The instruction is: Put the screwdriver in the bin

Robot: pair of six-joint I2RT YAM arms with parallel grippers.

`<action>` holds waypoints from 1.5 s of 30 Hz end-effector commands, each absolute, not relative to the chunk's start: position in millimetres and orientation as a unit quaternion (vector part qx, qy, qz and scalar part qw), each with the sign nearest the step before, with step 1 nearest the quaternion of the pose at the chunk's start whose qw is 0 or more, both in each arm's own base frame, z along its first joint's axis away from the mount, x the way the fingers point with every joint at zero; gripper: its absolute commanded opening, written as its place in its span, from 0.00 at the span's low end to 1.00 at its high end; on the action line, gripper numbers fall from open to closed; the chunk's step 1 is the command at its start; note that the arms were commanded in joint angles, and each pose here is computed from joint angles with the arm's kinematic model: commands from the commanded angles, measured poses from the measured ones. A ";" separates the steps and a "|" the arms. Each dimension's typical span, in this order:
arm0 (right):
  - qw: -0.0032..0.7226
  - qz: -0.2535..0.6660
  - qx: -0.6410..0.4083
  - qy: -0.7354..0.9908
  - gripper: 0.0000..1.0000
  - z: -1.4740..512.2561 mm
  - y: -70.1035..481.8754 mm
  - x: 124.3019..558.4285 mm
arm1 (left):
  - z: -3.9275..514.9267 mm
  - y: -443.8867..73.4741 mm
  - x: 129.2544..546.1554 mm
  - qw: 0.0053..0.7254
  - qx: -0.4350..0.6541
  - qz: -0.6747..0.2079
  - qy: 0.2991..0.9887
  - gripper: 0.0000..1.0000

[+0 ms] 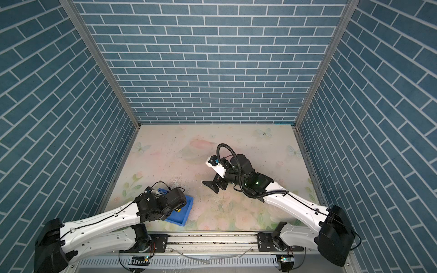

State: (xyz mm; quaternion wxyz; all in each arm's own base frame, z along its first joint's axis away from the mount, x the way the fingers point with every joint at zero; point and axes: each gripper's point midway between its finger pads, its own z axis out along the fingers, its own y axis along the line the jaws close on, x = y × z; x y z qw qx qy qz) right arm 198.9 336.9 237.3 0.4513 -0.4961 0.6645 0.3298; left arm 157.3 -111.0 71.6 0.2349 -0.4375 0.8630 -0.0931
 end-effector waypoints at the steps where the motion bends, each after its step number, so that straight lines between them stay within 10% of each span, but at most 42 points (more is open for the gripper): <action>1: 0.474 0.330 -0.508 0.639 0.99 259.5 338.9 195.9 | 65.9 -108.5 158.5 0.243 -0.448 -0.091 0.856 0.00; 13: 0.471 0.326 -0.510 0.641 0.99 257.4 341.0 198.6 | 44.9 -116.4 157.1 0.226 -0.451 -0.101 0.857 0.11; 23: 0.480 0.326 -0.506 0.638 0.99 263.4 338.5 198.3 | 63.8 -110.5 162.2 0.252 -0.429 -0.094 0.862 0.75; 45: 0.552 0.270 -0.417 0.669 0.99 267.7 301.7 234.5 | 218.6 -121.4 292.2 0.458 -0.118 -0.060 0.879 1.00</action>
